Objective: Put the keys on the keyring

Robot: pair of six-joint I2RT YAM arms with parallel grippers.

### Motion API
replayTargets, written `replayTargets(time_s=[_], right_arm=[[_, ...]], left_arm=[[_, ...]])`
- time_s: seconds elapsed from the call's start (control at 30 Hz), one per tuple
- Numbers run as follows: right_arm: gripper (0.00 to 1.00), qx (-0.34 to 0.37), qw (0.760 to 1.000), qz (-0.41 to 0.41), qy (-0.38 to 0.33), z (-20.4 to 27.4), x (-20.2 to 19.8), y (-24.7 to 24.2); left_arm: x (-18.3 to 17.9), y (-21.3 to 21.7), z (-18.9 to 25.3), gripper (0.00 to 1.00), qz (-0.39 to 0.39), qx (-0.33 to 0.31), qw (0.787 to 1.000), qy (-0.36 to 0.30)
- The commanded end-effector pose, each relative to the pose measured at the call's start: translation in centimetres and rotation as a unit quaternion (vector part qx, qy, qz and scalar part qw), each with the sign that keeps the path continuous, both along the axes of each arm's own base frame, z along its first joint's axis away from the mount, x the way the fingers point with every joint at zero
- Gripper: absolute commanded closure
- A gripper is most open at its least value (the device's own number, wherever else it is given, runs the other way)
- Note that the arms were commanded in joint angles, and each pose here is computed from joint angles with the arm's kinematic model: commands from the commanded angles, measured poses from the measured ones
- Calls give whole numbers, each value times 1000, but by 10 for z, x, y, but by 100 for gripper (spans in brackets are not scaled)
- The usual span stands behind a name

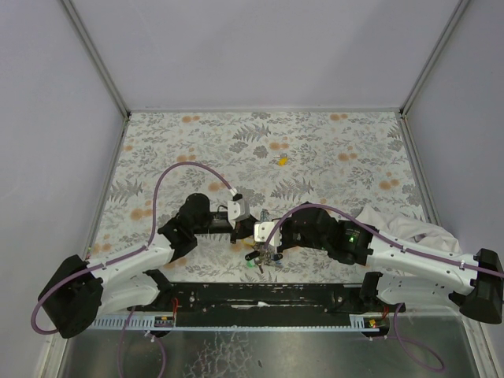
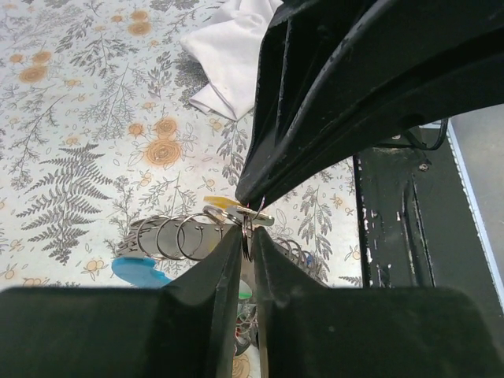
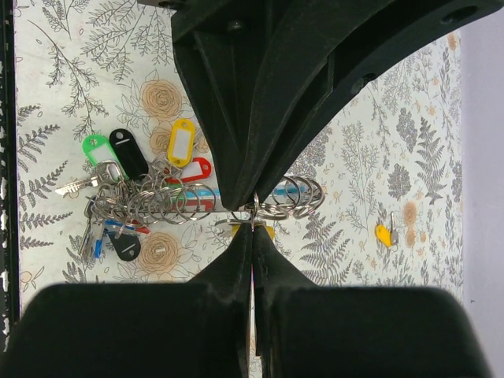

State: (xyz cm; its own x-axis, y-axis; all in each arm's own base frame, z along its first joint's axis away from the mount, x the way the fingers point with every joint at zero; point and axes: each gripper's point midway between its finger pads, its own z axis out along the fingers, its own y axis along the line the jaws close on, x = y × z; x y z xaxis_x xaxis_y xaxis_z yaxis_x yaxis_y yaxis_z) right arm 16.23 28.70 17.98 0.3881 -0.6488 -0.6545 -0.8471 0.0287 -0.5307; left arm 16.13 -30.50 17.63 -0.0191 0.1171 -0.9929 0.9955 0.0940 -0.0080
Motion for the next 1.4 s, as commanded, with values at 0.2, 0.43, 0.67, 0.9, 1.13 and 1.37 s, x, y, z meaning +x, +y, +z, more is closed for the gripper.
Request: replayTargets(time_s=[0.2,0.43,0.67,0.9,1.13,1.37], right_arm=[[100,66,997,-20,-26,41,6,6],[100,66,997,-45,1,18,3,-3],[100,75,995,-56,20,-4,2,-2],[100,86,994,-56,25,-18,1,4],[100,98,994,-45,27,-23,-1,15],[100,104,993,-43,27,-26,-2,21]], left_arm=[[10,3,16,100,39,-29,999,-3],[19,12,19,100,95,-58,994,16],[26,17,21,100,132,-89,986,50],[36,21,20,100,179,-132,970,100],[41,22,24,100,194,-187,954,132],[44,26,34,100,205,-229,940,151]])
